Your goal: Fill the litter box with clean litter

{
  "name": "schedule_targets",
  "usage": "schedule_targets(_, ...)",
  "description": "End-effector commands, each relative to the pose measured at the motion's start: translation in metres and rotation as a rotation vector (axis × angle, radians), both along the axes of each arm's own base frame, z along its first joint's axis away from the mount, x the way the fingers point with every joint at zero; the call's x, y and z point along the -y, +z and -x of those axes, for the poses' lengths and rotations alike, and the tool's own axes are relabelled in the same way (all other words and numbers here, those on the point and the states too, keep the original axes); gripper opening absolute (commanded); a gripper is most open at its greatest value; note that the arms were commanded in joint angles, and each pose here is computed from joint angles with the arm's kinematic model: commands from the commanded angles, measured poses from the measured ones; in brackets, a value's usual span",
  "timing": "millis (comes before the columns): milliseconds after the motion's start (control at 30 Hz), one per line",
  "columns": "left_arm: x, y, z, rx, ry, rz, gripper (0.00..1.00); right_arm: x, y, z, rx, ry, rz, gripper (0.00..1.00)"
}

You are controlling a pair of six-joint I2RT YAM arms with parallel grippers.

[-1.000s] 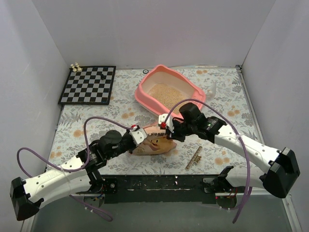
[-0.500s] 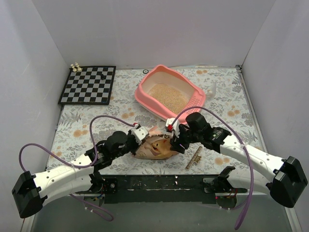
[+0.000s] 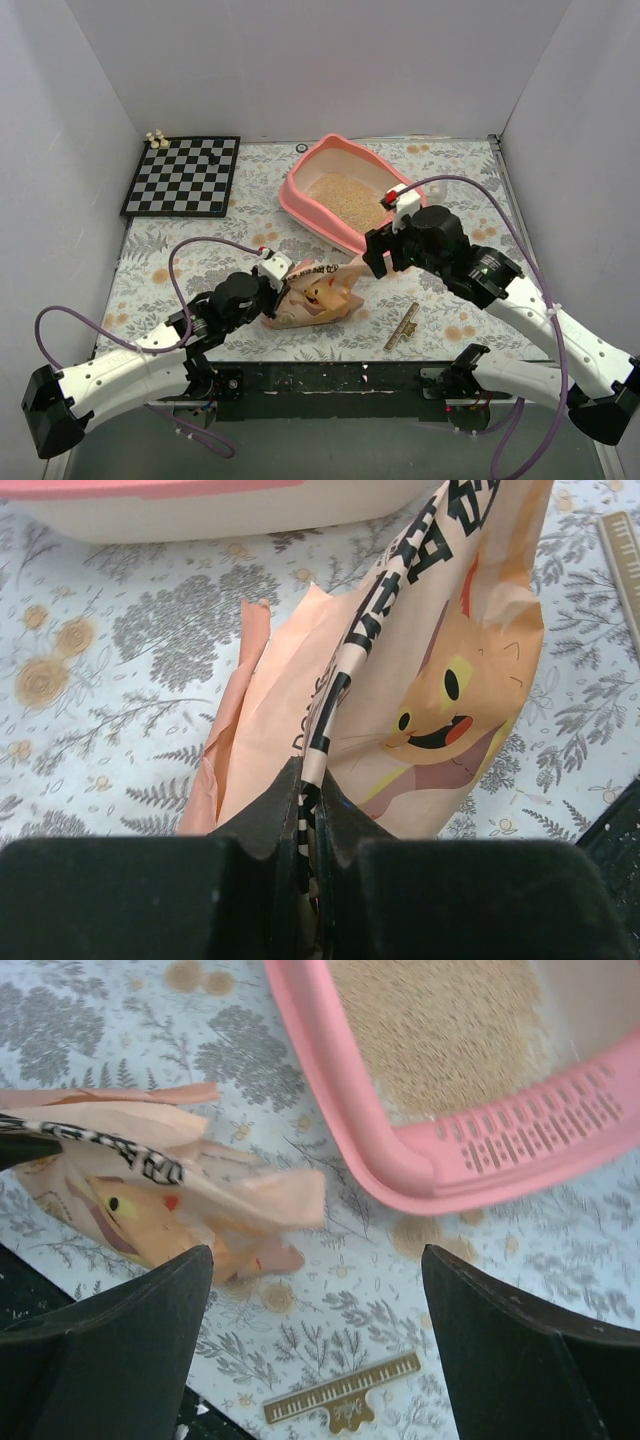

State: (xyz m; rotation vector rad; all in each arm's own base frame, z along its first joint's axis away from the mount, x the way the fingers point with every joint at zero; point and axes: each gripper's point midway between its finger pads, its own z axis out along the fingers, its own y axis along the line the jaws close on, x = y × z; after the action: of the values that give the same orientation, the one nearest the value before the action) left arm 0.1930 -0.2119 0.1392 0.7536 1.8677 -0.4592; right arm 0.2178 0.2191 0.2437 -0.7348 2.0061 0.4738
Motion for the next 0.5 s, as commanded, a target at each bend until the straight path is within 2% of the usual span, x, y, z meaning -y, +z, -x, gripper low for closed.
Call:
schedule_targets(0, -0.030, 0.051, -0.027, 0.104, 0.257, 0.131, 0.00, 0.052, -0.019, 0.001, -0.147, -0.433, -0.065, 0.93)
schedule_targets(167, -0.021, 0.046, -0.020, 0.072, 0.205, 0.153, 0.00, 0.080, -0.075, 0.024, -0.325, -0.692, -0.124, 0.86)
schedule_targets(233, -0.018, 0.047, -0.018, 0.066, 0.185, 0.160, 0.00, 0.095, -0.098, 0.036, -0.372, -0.786, -0.140, 0.79)
schedule_targets(400, -0.018, 0.049, -0.016, 0.065, 0.183, 0.184, 0.02, 0.102, -0.153, 0.071, -0.538, -0.856, -0.206, 0.66)
schedule_targets(467, -0.018, 0.050, -0.016, 0.066, 0.182, 0.187, 0.02, 0.104, -0.170, 0.082, -0.595, -0.881, -0.206, 0.64)
